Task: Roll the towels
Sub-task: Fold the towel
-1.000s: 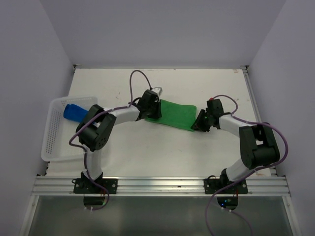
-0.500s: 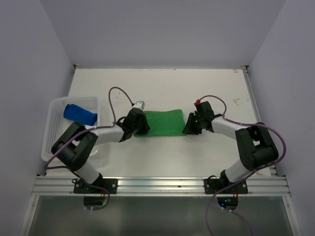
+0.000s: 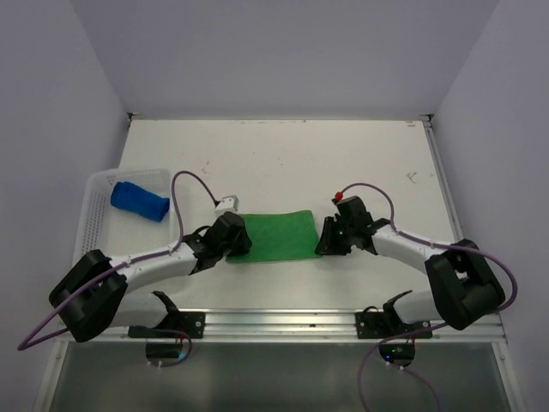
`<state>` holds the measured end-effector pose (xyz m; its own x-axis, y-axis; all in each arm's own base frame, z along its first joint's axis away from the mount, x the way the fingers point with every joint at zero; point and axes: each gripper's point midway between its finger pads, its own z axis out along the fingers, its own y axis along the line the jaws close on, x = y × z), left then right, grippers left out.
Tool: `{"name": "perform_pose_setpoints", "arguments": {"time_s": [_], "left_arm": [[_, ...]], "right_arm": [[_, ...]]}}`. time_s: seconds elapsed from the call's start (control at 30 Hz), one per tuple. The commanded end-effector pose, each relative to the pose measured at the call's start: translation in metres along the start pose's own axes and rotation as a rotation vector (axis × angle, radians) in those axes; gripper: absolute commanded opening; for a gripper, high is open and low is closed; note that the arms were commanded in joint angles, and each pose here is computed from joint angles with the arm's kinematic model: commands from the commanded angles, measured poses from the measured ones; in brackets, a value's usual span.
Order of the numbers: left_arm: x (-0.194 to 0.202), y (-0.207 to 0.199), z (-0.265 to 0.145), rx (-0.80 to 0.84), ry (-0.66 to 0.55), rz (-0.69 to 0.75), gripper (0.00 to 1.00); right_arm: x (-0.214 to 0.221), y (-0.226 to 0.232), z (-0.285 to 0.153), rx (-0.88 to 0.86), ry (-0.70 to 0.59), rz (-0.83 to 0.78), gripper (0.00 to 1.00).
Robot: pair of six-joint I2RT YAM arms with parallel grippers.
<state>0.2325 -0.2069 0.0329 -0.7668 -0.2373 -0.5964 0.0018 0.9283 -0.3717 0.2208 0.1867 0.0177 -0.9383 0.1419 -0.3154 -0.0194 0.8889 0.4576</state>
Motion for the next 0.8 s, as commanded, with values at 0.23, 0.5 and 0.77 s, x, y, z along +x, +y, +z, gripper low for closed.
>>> {"name": "perform_pose_setpoints", "arguments": {"time_s": [0.23, 0.5, 0.77], "left_arm": [[-0.105, -0.089, -0.027, 0.109, -0.164, 0.074, 0.51], [-0.109, -0.167, -0.010, 0.308, -0.079, 0.107, 0.54], [-0.078, -0.207, 0.024, 0.371, 0.035, 0.146, 0.45]], "right_arm": [[-0.004, 0.011, -0.013, -0.056, -0.052, 0.027, 0.42], [-0.010, 0.013, -0.024, -0.081, -0.149, 0.073, 0.41], [-0.008, 0.005, -0.033, -0.058, -0.188, 0.114, 0.36]]}}
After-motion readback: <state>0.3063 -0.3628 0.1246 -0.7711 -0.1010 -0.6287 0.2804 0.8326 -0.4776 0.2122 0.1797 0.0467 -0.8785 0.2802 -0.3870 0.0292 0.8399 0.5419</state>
